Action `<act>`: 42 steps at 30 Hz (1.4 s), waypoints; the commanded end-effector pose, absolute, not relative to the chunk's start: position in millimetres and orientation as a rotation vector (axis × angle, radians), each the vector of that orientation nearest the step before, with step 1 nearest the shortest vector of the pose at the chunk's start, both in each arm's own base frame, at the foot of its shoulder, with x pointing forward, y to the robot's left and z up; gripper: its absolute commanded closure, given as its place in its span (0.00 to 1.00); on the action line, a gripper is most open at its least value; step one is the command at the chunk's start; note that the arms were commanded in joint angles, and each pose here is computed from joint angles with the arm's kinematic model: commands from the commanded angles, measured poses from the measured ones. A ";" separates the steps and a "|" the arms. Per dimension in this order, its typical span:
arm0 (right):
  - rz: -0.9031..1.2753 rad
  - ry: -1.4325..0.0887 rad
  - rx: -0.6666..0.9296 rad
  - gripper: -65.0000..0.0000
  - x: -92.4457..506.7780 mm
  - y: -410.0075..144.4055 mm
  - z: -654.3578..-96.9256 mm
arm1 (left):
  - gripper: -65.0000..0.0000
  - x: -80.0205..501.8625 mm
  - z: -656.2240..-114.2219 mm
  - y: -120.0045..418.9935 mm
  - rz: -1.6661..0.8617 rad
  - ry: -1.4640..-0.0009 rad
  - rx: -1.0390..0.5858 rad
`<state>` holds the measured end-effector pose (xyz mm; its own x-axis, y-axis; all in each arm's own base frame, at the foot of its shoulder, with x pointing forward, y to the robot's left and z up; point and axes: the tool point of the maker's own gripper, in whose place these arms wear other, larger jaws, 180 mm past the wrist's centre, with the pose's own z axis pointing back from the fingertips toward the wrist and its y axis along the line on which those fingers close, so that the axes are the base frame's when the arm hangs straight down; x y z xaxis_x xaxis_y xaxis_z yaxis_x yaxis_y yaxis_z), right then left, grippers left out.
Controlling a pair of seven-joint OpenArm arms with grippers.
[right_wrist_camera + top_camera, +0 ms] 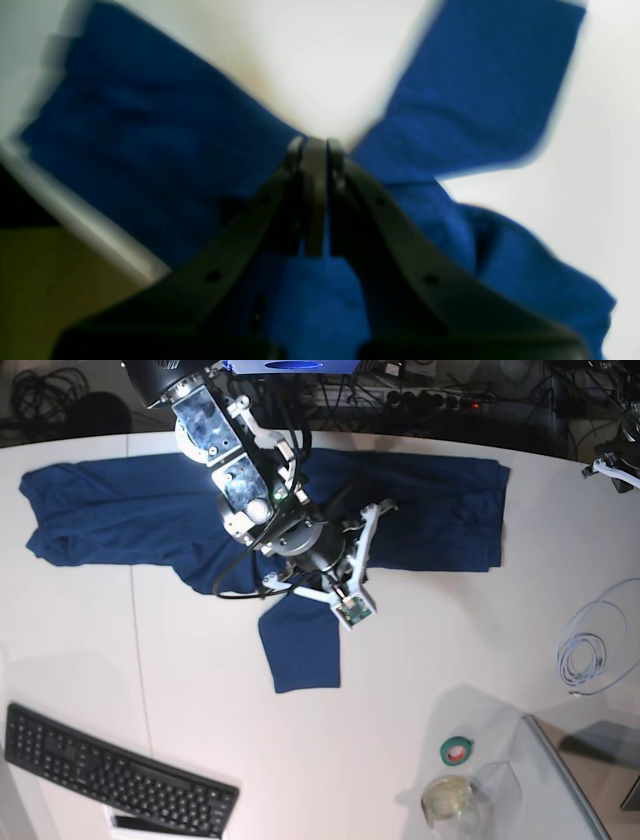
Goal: Layout the t-shirt on the table in an organized manner, then fold the t-shirt properly
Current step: 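Drag the folded sleeve across the shirt body with the right gripper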
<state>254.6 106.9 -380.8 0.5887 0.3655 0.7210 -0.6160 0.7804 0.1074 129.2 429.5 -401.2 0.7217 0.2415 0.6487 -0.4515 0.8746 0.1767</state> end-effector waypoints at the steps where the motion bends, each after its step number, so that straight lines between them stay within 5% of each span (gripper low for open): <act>1: 0.599 -0.792 0.415 1.00 252.1 122.8 -363.2 | 1.00 139.5 -386.3 438.1 0.380 -0.710 0.361; 7: 0.690 -0.789 0.495 0.99 214.2 158.0 -352.5 | 1.00 132.7 -396.7 439.8 0.402 -0.683 0.350; 12: 0.576 -0.799 0.378 0.97 255.5 132.4 -375.0 | 1.00 127.5 -398.1 440.6 0.403 -0.672 0.353; 20: 0.452 -0.789 0.124 0.47 350.1 75.3 -418.1 | 1.00 125.4 -398.2 439.7 0.401 -0.668 0.354; 29: 0.252 -0.727 -0.005 0.46 407.8 -7.1 -451.8 | 1.00 119.0 -401.2 439.5 0.401 -0.652 0.354; 42: 0.270 -0.666 -0.030 0.47 403.9 -12.1 -481.8 | 1.00 122.0 -400.3 439.6 0.402 -0.659 0.354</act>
<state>391.2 -10.5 -492.9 0.7641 0.2521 0.5938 -0.2419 0.9653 -0.0985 116.7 430.6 -412.8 0.7351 0.2725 0.6208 -0.4653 0.8687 0.1697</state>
